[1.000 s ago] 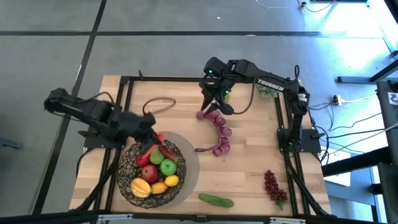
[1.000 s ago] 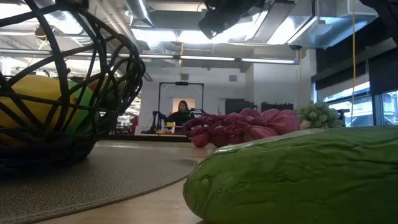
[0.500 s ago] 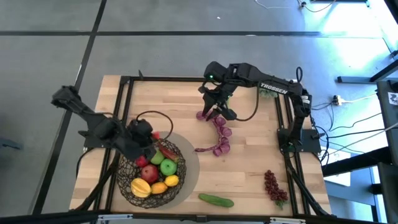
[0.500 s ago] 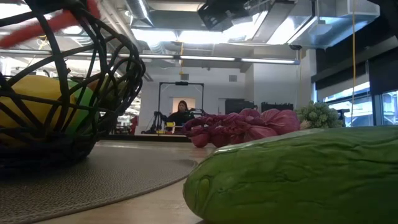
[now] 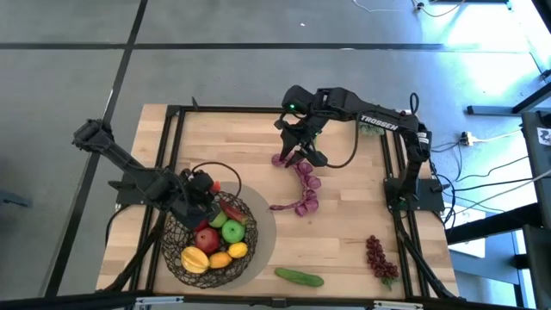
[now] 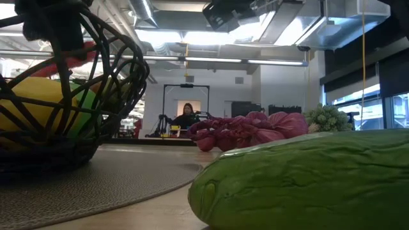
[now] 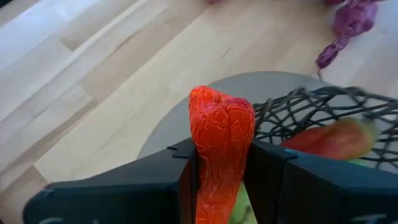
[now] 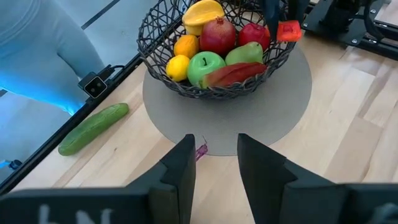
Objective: Build produce basket
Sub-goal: Put the orange carrot into the black wire basket
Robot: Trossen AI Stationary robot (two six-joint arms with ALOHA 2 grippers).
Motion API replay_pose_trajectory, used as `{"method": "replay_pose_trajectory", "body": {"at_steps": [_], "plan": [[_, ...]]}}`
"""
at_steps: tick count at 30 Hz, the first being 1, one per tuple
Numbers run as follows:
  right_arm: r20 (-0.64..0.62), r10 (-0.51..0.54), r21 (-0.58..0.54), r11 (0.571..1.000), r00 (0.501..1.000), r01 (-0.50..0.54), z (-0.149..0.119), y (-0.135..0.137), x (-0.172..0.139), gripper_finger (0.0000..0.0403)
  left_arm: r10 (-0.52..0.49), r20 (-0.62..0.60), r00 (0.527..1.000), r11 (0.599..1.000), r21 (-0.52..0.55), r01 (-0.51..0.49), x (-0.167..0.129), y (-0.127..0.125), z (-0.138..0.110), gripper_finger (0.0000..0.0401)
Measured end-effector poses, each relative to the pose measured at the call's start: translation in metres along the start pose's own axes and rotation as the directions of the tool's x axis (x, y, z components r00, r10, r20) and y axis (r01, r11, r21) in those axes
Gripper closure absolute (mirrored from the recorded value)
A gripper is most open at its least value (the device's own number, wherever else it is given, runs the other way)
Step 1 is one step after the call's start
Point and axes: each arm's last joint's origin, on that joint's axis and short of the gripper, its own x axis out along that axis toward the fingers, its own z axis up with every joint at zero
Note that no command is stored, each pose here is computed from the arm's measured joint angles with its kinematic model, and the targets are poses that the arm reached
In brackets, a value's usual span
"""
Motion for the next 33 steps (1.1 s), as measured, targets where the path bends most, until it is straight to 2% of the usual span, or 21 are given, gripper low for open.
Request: {"method": "replay_pose_trajectory", "body": {"at_steps": [14,22,33], "plan": [[0.01,-0.008,-0.012,1.0,1.0,0.008,0.001,-0.001,0.0,0.0289,-0.023,0.075,0.997,0.999,-0.045,0.027,0.023,0.003,-0.018,0.033],[0.013,-0.011,-0.014,1.0,1.0,0.011,0.001,-0.001,0.0,0.0289,-0.029,0.03,0.999,0.999,-0.022,0.029,0.027,0.005,-0.02,0.0309],[0.013,-0.011,-0.012,1.0,1.0,0.011,0.001,-0.002,0.0,0.0289,-0.028,0.013,1.0,0.998,-0.048,0.029,0.03,0.005,-0.017,0.0289]]}}
